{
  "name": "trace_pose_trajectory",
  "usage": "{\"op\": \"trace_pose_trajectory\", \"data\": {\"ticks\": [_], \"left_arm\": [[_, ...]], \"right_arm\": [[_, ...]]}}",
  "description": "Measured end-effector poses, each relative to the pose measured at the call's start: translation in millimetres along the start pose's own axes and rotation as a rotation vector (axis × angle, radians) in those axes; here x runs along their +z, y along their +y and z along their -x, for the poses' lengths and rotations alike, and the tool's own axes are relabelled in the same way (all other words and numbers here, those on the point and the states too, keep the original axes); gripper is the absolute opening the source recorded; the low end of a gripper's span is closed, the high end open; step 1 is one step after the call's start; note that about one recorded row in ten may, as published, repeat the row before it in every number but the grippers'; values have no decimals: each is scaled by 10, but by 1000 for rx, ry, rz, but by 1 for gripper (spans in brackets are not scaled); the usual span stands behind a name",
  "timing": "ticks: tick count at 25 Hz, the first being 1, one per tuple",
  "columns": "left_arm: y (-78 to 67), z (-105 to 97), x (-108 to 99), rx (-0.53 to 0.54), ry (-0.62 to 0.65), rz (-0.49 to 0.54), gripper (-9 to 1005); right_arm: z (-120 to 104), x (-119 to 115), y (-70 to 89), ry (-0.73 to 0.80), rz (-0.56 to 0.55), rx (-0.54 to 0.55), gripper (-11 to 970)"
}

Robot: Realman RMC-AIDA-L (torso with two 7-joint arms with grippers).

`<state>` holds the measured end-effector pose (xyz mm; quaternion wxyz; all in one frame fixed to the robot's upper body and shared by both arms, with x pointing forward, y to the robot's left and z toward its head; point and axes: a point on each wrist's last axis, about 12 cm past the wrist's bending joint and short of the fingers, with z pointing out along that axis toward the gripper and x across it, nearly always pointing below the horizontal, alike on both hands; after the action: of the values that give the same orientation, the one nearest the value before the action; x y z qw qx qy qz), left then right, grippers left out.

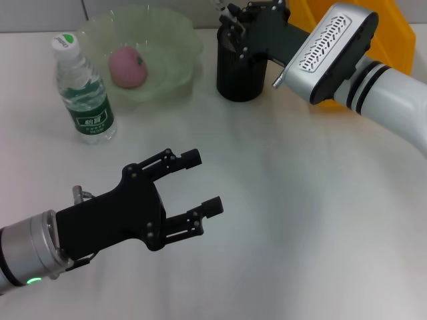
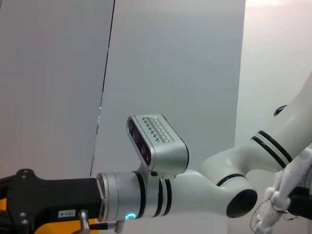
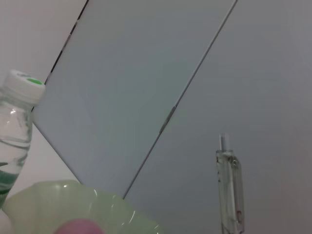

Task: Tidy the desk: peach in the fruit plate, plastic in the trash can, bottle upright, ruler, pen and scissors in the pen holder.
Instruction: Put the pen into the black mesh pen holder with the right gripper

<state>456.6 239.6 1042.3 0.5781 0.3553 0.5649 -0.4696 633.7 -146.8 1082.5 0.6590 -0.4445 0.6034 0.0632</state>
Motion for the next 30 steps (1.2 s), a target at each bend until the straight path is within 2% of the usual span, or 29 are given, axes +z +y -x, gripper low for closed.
{"op": "trace_pose_trajectory", "data": {"ticks": [4, 7, 8, 14, 30], "left_arm": [[-2, -3, 7, -4, -1, -1, 784], [-1, -4, 10, -5, -2, 1, 784], [-3, -6, 10, -6, -3, 1, 784], [7, -20, 10, -6, 6, 13, 784], [43, -42, -11, -3, 32, 42, 784]], "right_arm": [[0, 0, 3, 0, -7, 50, 136], [5, 3, 1, -3, -7, 130, 136], [14, 9, -12, -6, -11, 188, 136], [27, 21, -62, -15, -46, 316, 136], [49, 39, -92, -34, -97, 453, 137]]}}
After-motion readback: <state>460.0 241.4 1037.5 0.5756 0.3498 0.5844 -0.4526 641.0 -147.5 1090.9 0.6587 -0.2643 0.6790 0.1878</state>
